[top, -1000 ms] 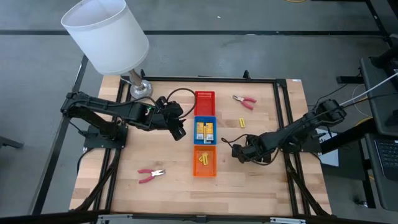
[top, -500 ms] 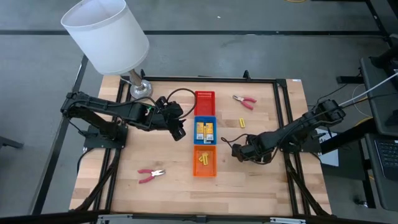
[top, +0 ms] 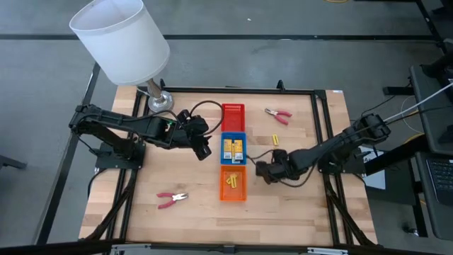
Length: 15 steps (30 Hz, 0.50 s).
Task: Pick & Place School Supplies
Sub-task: Put the yellow eraser into the orange bin
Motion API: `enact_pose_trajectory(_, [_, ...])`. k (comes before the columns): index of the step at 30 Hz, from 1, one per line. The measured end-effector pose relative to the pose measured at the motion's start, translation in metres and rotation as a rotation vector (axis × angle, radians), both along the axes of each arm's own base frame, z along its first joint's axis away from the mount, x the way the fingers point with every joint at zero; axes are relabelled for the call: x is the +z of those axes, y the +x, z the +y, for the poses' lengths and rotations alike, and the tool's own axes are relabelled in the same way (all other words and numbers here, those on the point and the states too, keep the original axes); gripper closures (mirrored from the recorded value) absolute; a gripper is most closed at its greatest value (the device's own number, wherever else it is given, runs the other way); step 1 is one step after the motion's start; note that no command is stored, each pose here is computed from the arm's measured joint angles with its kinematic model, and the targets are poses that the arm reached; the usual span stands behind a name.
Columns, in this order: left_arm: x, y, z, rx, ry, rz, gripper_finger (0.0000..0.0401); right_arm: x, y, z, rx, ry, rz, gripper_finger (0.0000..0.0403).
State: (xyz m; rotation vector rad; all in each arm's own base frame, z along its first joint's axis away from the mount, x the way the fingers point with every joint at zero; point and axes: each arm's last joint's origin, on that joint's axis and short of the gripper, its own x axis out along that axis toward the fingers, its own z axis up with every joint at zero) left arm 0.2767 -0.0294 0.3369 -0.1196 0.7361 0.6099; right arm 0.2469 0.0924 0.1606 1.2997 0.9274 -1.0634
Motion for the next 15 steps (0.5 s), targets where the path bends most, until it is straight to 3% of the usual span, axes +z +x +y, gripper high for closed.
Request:
enact_pose_trajectory(11, [-0.002,-0.002,0.0,0.039,-0.035,-0.001,0.0191,0.106,0.052,0.027,0.321,-0.036,-0.338,0.0322])
enact_pose_trajectory(15, [-0.002,-0.003,-0.001,0.048,-0.038,0.003,0.0191,0.115,0.066,0.036,0.436,0.006,-0.351,0.0321])
